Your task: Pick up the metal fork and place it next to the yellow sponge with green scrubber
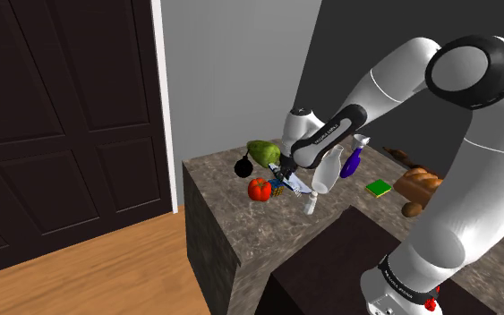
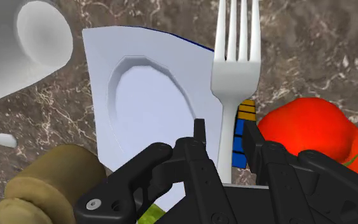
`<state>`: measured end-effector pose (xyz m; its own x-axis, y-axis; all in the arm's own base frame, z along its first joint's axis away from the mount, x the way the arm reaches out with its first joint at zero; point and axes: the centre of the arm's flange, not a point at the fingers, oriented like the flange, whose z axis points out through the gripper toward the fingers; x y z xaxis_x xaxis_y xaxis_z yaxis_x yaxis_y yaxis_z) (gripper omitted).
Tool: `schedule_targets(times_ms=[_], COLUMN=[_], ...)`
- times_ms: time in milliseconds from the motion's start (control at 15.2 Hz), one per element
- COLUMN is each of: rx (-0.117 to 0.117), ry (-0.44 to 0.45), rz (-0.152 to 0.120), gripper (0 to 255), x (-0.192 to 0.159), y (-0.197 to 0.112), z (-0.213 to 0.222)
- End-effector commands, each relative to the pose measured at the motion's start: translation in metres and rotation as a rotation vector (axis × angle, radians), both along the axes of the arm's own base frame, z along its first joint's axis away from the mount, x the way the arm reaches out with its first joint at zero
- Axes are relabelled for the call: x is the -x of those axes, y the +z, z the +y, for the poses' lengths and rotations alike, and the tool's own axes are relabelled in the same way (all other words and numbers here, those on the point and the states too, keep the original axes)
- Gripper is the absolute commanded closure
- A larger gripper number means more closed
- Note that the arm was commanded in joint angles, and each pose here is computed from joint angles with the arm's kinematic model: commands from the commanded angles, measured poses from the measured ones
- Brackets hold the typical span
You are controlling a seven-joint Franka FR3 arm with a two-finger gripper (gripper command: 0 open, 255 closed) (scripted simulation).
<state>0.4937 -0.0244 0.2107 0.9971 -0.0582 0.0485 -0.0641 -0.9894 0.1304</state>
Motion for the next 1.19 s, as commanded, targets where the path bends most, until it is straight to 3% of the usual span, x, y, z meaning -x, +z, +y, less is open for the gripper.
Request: schedule_targets(times_ms=[0, 1122], rx=[0.000, 0.000], ry=[0.001, 0.001], rz=[0.000, 0.000], gripper=[255, 255], x=[0.005, 0.064], y=[0.000, 0.000], z=[-0.027, -0.243])
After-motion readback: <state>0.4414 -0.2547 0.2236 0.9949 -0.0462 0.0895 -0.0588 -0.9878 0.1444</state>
